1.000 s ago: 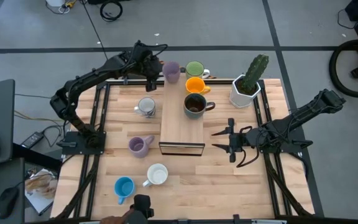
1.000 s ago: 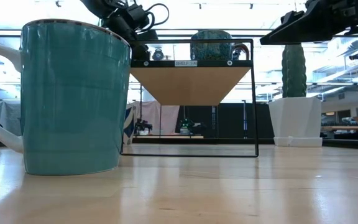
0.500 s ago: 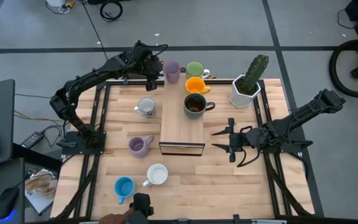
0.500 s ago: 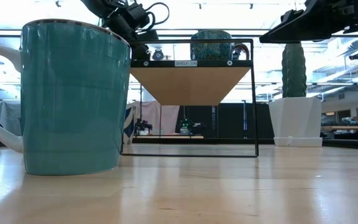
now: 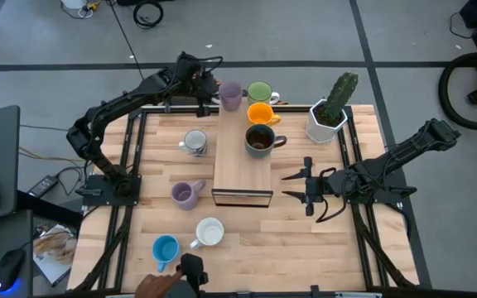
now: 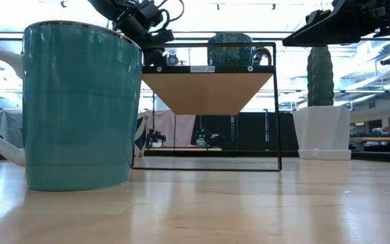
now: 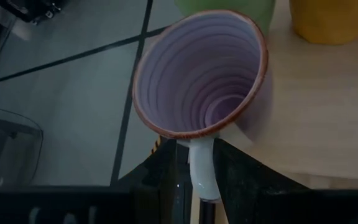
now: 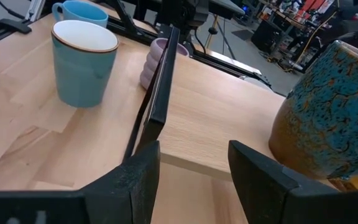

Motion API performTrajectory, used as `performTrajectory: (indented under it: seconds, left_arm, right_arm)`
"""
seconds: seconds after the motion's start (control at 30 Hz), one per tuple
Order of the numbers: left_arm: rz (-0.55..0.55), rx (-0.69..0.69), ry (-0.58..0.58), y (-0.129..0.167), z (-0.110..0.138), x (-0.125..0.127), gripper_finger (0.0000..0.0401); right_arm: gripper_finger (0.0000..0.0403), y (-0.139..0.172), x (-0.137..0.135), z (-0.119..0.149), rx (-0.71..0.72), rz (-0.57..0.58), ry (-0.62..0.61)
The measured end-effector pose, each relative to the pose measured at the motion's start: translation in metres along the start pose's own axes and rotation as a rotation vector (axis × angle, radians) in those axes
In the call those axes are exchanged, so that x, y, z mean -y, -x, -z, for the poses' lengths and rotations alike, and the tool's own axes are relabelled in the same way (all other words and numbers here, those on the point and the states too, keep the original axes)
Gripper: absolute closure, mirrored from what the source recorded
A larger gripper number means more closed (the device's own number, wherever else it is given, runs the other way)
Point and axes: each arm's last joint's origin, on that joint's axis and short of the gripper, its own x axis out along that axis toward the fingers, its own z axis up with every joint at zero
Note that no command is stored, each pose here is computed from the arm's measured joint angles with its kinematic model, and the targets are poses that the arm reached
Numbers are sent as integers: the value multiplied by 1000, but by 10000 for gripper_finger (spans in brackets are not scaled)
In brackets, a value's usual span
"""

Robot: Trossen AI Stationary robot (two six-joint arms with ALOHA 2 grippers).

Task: Place coffee mugs
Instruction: Put the top purple mug on the shelf

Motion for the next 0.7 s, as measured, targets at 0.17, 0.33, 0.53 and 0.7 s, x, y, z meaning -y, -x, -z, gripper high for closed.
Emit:
performTrajectory:
  seconds: [0.17,0.33,0.53,0.7]
  left_arm:
    - [-7,7,-3,0,-1,-1,289]
    - [-45,-33,5,0,0,-1,289]
    - [-92,-86,22,0,1,-1,292]
    - [-91,-91,23,0,1,-1,303]
  right_arm:
    - [207,0,0,0,0,0,2]
    - [207,0,0,0,0,0,5]
    - [207,0,0,0,0,0,6]
    - [207,0,0,0,-1,0,2]
